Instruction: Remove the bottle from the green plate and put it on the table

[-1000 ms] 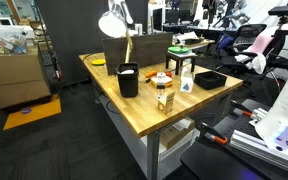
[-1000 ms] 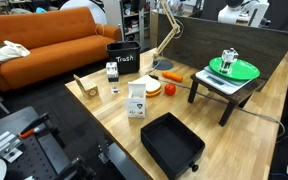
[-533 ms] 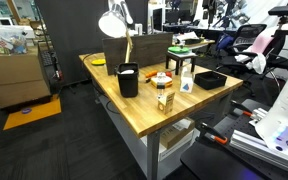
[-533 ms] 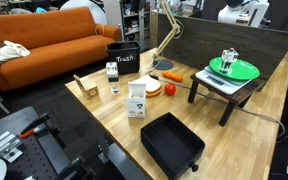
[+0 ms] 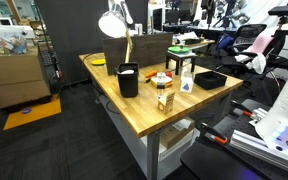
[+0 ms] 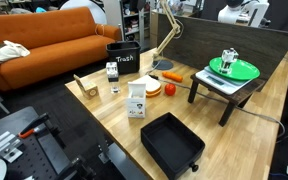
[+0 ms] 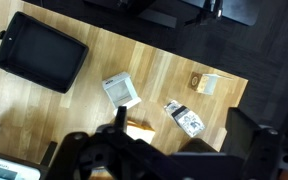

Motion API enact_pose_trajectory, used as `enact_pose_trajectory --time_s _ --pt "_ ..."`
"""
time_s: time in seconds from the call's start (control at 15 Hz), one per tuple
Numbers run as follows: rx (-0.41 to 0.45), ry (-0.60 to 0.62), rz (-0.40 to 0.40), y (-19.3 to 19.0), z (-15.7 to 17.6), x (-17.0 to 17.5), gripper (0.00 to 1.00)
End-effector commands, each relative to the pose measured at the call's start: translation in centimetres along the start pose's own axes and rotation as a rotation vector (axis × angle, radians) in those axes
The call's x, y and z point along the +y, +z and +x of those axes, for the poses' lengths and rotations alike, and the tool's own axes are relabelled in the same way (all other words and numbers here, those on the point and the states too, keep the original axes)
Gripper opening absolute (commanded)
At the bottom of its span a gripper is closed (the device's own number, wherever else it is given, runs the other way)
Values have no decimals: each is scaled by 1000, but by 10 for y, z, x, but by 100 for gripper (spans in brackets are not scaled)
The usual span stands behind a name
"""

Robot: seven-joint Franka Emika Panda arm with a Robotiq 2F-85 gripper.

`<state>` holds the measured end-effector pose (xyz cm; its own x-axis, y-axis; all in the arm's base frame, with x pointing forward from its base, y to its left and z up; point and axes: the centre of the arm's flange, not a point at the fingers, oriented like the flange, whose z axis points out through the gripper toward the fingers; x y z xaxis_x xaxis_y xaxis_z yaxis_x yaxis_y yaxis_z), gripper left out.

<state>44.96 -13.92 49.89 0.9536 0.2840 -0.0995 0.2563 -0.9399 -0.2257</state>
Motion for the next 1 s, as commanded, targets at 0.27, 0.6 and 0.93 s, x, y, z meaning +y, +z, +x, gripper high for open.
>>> enact_pose_trajectory --time_s 0.27,0.6,0.93 --pt "1 12 -15 4 13 3 100" --pt "9 24 -13 2 17 6 100" --pt "3 70 -24 8 25 19 100"
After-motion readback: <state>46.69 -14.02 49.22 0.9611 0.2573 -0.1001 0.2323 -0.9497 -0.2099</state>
